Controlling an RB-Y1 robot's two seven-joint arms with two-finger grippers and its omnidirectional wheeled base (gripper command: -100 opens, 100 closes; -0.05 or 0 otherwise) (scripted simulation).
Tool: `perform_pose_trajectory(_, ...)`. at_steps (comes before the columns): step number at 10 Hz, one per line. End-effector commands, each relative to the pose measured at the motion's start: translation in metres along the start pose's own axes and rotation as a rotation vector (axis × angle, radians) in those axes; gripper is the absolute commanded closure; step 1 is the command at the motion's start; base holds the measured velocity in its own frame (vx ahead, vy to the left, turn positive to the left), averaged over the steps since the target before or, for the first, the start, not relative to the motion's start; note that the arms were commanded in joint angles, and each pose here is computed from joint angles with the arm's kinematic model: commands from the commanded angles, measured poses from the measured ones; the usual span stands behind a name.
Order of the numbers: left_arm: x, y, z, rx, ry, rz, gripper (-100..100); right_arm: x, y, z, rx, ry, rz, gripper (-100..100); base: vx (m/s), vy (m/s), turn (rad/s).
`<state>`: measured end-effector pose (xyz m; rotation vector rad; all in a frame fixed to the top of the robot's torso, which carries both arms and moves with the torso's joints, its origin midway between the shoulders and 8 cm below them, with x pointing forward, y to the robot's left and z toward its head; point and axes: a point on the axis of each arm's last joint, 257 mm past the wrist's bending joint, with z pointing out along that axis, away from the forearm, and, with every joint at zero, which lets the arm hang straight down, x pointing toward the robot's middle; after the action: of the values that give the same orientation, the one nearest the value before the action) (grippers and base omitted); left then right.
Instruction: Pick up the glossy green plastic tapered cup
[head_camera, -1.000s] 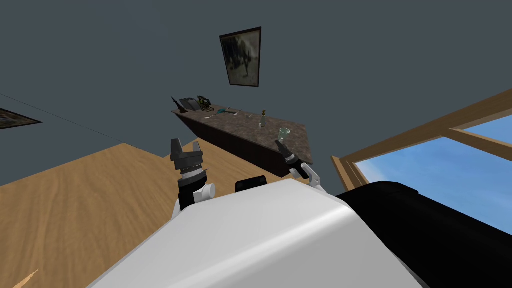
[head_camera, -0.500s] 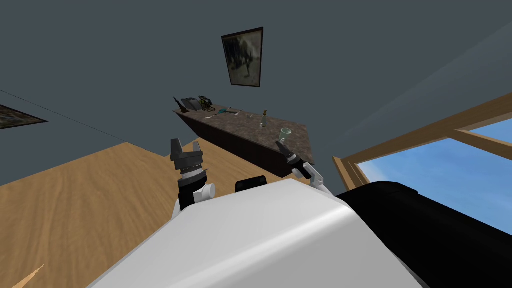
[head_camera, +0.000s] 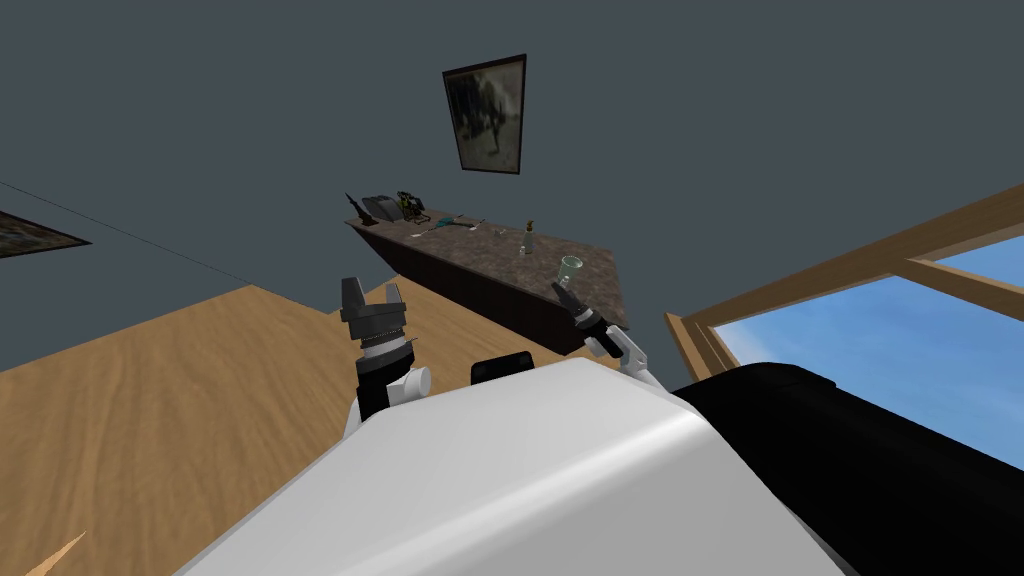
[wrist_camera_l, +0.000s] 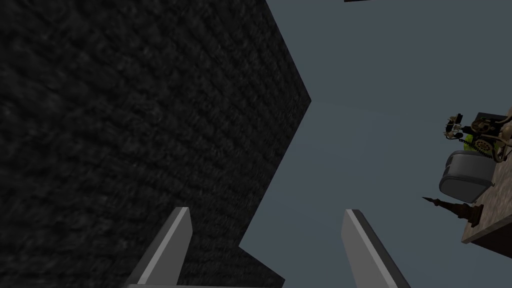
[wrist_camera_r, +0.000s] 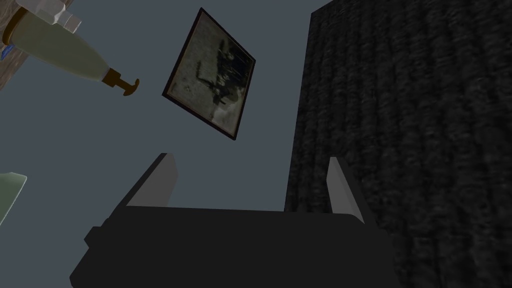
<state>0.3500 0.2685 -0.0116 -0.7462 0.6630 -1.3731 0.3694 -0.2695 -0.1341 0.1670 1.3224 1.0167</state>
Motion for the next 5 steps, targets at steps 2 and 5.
perform_pose_trajectory(2,0.0,0.0,0.0,0.0,0.0,0.0,0,-0.005,-0.01,-0.007,0.019,0.029,-0.059,-100,-0.003,-0.005,-0.019)
perform_pose_trajectory(5,0.0,0.0,0.0,0.0,0.0,0.0,0,-0.012,-0.027,-0.018,0.05,0.084,-0.156,-100,-0.008,-0.022,-0.04)
